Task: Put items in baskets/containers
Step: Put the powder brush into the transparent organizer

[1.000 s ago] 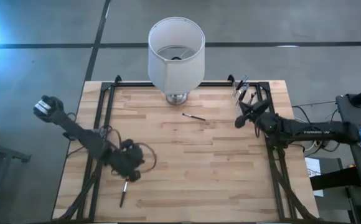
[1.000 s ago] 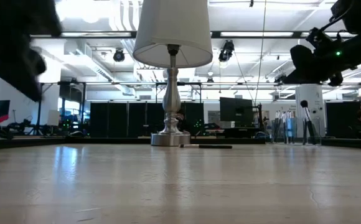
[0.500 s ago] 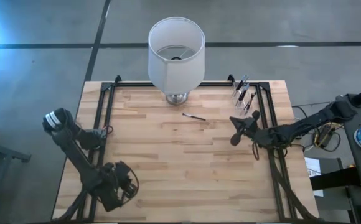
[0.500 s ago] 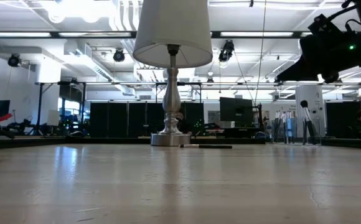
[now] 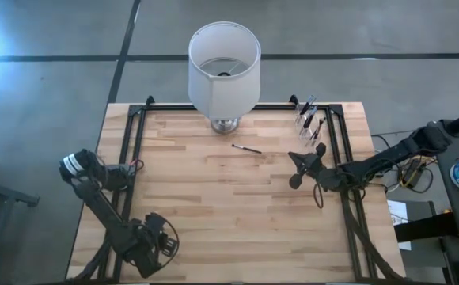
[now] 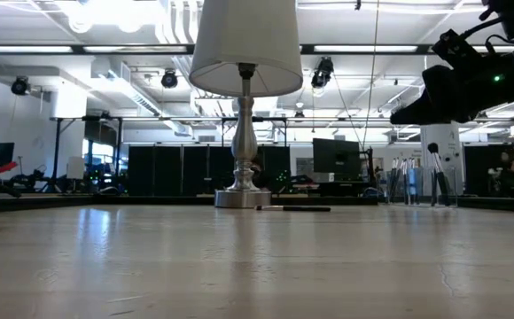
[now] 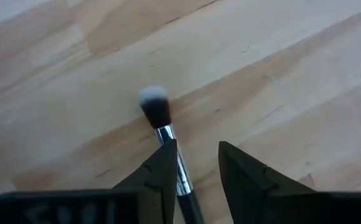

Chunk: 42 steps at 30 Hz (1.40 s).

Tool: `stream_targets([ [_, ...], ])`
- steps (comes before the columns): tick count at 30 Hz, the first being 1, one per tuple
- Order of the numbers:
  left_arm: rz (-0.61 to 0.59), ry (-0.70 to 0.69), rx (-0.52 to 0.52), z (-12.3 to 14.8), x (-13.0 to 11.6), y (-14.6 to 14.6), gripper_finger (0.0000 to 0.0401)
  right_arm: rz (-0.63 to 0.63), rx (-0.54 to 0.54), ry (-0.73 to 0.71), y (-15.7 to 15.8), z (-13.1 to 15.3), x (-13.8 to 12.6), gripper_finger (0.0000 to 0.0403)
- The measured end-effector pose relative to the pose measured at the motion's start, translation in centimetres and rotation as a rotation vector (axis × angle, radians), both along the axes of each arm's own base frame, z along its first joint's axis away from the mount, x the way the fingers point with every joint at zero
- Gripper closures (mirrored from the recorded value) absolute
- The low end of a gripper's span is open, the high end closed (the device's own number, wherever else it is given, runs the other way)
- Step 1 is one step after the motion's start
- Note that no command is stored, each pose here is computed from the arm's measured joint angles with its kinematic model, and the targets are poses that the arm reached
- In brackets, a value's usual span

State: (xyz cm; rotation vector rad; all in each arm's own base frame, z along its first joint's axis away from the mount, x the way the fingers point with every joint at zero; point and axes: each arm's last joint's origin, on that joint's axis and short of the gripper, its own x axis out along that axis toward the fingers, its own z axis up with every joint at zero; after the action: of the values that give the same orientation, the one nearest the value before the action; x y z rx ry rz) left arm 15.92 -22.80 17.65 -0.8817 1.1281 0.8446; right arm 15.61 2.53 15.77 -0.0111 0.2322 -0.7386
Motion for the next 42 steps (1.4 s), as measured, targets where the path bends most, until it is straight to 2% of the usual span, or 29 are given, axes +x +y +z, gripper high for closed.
stream_targets([
  [12,0.041,0.046,0.014,-1.2,-0.6,0.5,0.0293,0.002,-0.004,0.000,0.0,0.1,0.0,0.0394],
  [22,0.022,0.003,-0.037,-3.4,-1.3,0.9,0.0293,0.004,-0.006,-0.003,0.0,0.1,0.0,0.0394],
  [26,0.003,0.017,-0.029,-3.9,-1.6,1.2,0.0311,0.004,-0.005,-0.006,0.0,0.2,0.0,0.0394],
  [32,-0.068,0.042,0.010,-4.3,-1.9,1.5,0.0369,0.014,0.004,-0.014,0.0,0.2,0.1,0.0394],
  [38,-0.163,0.014,0.062,-4.0,-1.8,1.7,0.0370,0.014,0.004,-0.015,0.0,0.2,0.1,0.0394],
  [42,-0.212,-0.103,0.154,-3.2,-1.6,2.2,0.0369,0.014,0.004,-0.015,0.0,0.2,0.1,0.0394],
])
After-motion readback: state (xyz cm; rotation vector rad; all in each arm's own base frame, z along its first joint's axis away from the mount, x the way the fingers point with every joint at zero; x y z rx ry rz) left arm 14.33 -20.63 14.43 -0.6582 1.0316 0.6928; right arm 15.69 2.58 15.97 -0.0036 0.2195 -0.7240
